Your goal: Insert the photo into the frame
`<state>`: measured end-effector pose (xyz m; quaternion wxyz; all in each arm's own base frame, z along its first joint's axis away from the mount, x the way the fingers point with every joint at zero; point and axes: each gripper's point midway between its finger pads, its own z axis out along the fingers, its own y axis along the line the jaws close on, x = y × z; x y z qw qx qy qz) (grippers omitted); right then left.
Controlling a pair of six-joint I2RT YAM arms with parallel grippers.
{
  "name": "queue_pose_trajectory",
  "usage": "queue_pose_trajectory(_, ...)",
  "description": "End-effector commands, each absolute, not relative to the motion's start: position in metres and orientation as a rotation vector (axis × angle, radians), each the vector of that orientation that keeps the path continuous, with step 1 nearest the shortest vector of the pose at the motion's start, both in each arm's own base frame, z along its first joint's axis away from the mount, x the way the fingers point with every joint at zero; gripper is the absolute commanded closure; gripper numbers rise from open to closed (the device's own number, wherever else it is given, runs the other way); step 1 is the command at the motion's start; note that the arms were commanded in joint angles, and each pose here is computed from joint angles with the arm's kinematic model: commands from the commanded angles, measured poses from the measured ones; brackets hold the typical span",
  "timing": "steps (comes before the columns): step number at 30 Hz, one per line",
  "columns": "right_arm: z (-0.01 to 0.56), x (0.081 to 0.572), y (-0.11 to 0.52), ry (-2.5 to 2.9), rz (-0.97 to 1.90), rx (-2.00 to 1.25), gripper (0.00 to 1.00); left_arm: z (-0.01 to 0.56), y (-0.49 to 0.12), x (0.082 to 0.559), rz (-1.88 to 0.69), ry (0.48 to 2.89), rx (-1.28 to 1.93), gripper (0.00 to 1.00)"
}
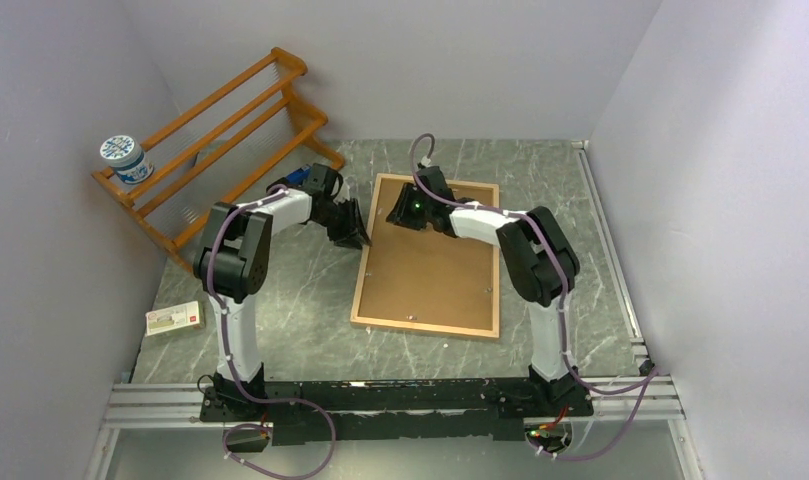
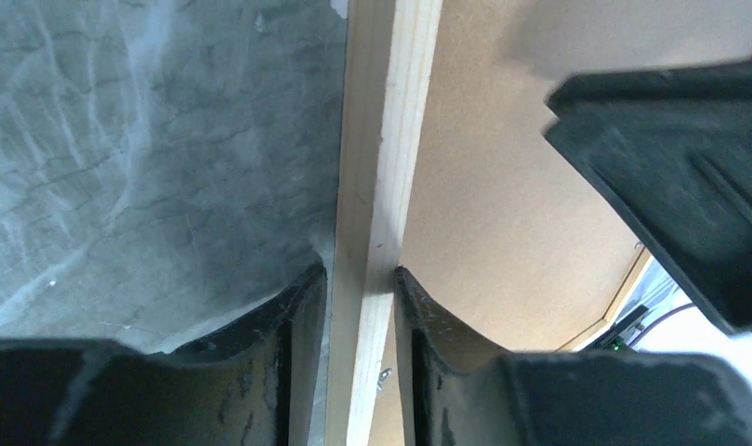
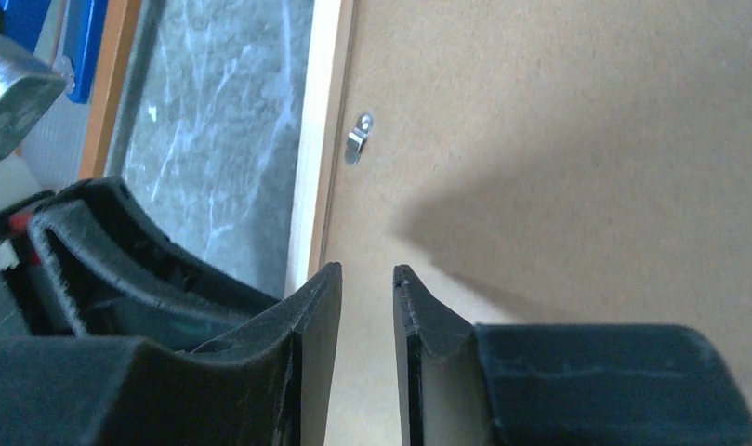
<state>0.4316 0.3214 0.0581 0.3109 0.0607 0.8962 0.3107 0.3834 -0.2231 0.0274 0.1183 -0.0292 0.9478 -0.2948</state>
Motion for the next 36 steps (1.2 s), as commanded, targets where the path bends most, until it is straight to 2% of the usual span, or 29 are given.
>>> queue_pose_trajectory(1, 0.059, 0.447, 0.336, 2.378, 0.931, 0.137, 0.70, 0.013, -0.218, 0.394, -0.786, 2.774, -0.037, 0.66)
queue_pose_trajectory(5, 0.047, 0.457, 0.337, 2.391, 0.950, 0.149, 0.71, 0.005, -0.220, 0.390, -0.807, 2.804, -0.013, 0.76)
queue_pose_trajectory(14, 0.031, 0.472, 0.347, 2.405, 1.054, 0.190, 0.71, -0.003, -0.224, 0.382, -0.861, 2.846, -0.038, 0.88)
queue_pose_trajectory(24, 0.028, 0.483, 0.358, 2.380, 1.140, 0.216, 0.70, -0.003, -0.231, 0.379, -0.916, 2.865, -0.054, 0.94)
queue_pose_trajectory(36, 0.026, 0.494, 0.364, 2.317, 1.184, 0.326, 0.70, -0.001, -0.237, 0.373, -0.989, 2.869, -0.027, 0.96)
